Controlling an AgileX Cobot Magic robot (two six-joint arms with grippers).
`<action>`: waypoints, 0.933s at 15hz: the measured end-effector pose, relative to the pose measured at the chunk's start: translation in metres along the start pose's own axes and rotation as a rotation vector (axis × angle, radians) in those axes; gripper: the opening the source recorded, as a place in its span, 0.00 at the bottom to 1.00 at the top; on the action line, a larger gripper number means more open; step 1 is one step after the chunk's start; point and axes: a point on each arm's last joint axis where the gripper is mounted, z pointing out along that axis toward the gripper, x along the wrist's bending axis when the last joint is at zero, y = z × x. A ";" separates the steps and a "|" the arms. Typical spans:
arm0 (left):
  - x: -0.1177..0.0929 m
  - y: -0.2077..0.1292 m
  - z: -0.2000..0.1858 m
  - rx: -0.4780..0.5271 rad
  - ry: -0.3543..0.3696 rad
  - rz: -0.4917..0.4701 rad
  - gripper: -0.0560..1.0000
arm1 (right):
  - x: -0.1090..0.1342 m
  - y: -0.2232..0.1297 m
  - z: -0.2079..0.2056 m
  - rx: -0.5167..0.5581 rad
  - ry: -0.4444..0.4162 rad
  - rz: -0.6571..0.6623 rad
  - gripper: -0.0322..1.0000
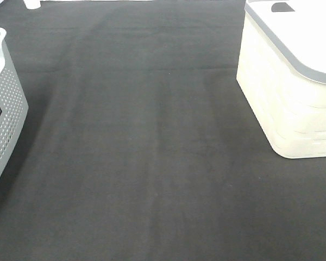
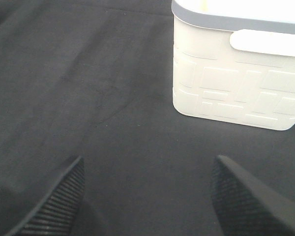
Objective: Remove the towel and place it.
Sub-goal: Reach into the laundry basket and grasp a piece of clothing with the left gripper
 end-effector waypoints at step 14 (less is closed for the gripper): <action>0.000 0.000 0.000 0.000 0.000 0.000 0.77 | 0.000 0.000 0.000 0.000 0.000 0.000 0.72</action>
